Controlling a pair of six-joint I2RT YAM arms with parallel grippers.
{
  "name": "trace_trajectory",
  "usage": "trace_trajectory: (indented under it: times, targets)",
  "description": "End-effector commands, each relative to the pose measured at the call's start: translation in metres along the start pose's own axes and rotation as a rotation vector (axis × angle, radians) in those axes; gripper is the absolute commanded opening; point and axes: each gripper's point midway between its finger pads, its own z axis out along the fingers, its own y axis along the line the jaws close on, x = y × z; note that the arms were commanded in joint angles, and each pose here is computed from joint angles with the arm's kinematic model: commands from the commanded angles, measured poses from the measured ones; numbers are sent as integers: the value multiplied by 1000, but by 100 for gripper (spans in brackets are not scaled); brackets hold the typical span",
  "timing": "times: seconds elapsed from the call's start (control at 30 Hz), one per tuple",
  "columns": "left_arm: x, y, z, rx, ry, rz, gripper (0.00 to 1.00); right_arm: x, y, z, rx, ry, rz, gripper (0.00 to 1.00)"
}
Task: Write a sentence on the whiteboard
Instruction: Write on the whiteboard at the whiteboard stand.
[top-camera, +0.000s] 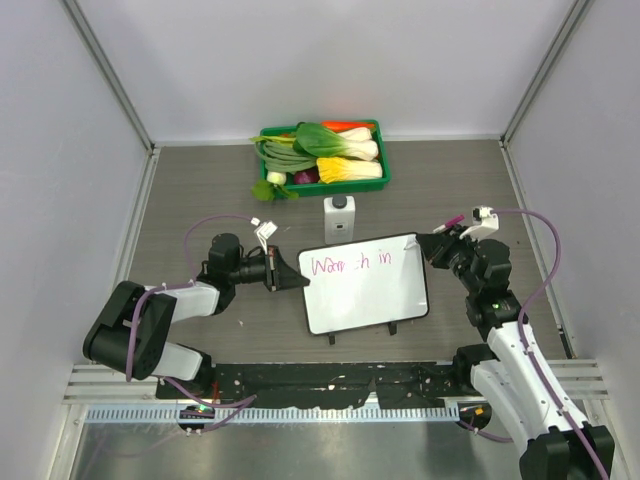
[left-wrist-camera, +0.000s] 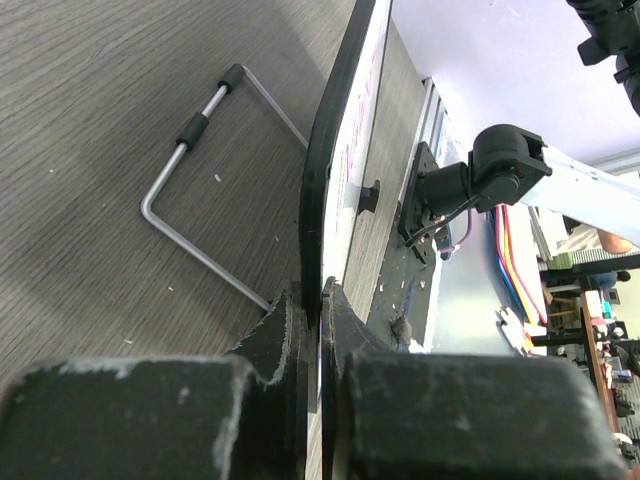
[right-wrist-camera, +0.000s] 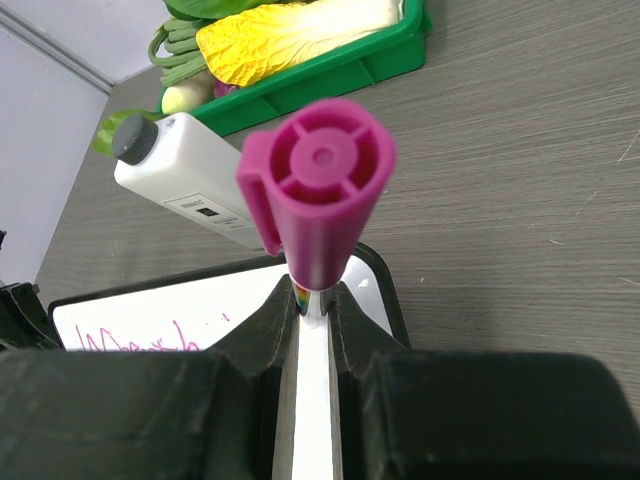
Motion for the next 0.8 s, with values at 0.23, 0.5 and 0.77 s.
trace_trajectory:
  times: [0.23, 0.5, 0.77]
  targets:
    - [-6, 7, 4, -27, -15, 52, 0, -3, 13, 7, -61, 14, -4, 1]
    - [-6, 7, 4, -27, -15, 52, 0, 15, 7, -1, -39, 61, -3, 1]
    - [-7, 6, 4, -26, -15, 53, 0, 24, -4, -12, 15, 69, -8, 1]
